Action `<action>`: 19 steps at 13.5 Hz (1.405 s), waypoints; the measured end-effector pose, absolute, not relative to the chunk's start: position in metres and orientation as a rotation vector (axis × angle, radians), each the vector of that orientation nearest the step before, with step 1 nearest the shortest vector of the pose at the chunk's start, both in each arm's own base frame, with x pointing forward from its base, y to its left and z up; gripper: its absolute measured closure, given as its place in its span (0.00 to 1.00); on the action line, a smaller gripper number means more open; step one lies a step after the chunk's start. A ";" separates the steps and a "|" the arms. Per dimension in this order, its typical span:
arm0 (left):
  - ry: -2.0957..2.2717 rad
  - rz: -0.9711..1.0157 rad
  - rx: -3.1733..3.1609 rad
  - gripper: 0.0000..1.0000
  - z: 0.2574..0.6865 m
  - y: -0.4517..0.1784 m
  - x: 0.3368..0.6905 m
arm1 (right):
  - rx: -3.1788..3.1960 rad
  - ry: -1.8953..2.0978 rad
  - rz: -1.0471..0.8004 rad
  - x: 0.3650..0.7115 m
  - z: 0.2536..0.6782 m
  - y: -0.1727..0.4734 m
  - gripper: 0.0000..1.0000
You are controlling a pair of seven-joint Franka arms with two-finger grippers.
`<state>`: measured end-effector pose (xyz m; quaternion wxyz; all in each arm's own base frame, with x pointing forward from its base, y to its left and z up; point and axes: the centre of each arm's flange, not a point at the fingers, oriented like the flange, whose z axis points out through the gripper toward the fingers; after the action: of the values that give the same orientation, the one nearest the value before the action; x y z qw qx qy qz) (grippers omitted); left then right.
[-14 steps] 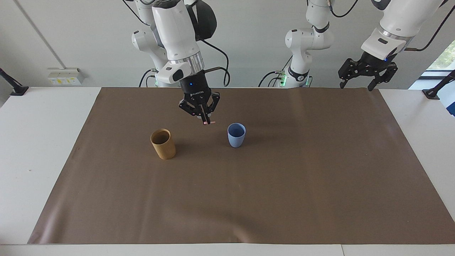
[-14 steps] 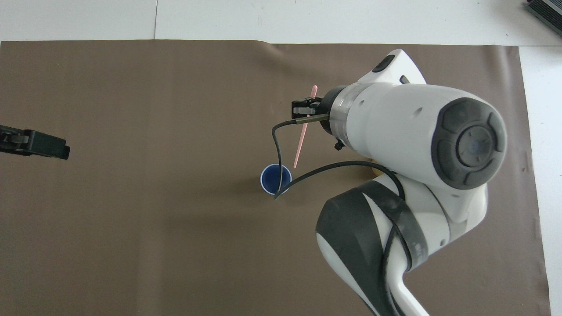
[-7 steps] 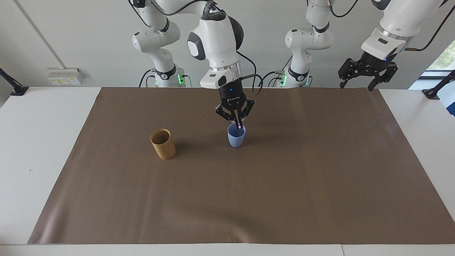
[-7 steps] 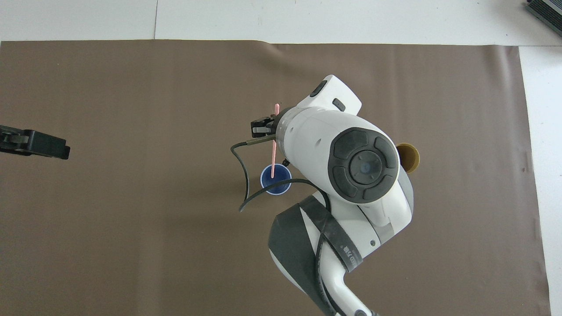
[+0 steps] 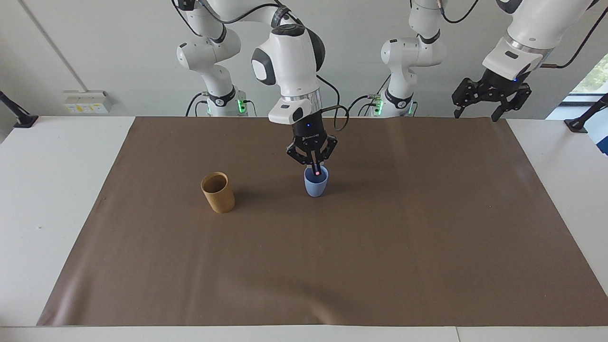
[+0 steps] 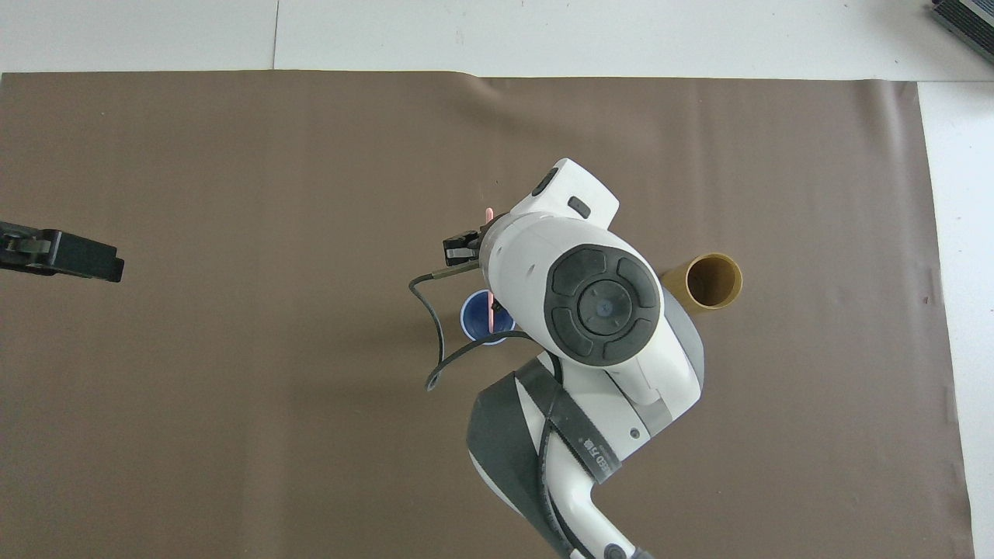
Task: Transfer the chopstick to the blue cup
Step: 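Move the stick over the blue cup and lower it inside, then open the right gripper and release the stick into the blue cup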
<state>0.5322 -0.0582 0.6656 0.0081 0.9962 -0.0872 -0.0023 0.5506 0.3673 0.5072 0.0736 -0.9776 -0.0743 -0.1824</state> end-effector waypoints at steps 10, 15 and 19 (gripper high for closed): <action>-0.273 -0.007 3.113 0.00 0.666 -0.058 0.532 | -2.935 -0.251 -0.536 0.542 0.496 0.376 0.11; -0.273 -0.007 3.113 0.00 0.666 -0.058 0.532 | -2.965 -0.163 -0.538 0.556 0.517 0.338 0.00; -0.273 -0.010 3.113 0.00 0.666 -0.058 0.531 | -2.999 0.004 -0.540 0.568 0.564 0.263 0.00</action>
<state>0.5313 -0.0584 0.6661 0.0081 0.9961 -0.0875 -0.0031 0.5684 0.2632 0.5640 0.0470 -0.9831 0.0013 -0.1770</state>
